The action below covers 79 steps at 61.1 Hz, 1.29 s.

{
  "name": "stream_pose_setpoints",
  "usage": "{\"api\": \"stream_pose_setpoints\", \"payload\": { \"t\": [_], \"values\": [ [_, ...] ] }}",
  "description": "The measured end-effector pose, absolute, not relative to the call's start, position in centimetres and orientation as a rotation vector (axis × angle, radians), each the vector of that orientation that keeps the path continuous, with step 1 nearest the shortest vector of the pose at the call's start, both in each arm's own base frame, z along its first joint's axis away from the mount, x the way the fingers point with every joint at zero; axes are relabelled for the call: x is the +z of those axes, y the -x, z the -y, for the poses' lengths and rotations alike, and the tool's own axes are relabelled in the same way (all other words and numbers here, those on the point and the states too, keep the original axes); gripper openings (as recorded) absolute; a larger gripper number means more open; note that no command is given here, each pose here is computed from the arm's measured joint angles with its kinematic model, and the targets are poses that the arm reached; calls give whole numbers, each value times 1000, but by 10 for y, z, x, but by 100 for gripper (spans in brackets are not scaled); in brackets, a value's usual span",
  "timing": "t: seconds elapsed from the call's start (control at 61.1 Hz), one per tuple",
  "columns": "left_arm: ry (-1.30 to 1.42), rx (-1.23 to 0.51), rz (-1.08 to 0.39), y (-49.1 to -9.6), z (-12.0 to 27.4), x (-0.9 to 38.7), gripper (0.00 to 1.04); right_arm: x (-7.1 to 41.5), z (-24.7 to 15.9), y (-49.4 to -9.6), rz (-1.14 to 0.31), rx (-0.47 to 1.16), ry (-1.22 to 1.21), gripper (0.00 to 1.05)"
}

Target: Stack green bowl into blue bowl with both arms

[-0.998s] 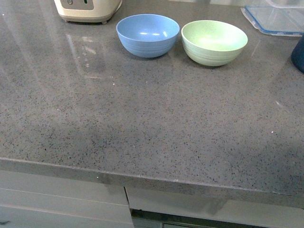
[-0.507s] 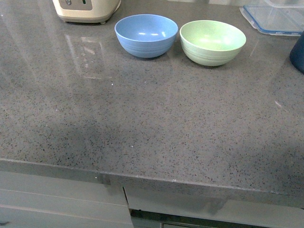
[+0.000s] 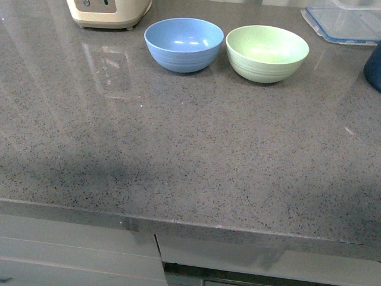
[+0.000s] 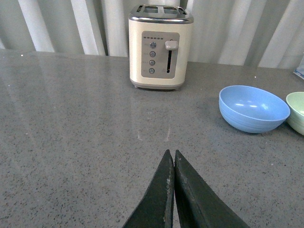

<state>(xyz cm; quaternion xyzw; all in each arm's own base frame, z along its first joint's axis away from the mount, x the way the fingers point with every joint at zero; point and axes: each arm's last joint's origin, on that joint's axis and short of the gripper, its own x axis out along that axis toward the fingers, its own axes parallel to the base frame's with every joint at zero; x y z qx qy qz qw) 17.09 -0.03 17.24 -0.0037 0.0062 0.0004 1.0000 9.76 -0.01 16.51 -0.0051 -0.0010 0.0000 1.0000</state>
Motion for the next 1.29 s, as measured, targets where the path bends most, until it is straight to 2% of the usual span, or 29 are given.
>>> {"api": "stream_pose_setpoints", "payload": {
  "t": [0.196, 1.293],
  "values": [
    [7, 0, -20, -157, 0, 161, 4, 165, 0, -98, 2, 0, 10, 95],
    [7, 0, 25, -113, 0, 174, 4, 165, 0, -98, 2, 0, 10, 95]
  ]
}}
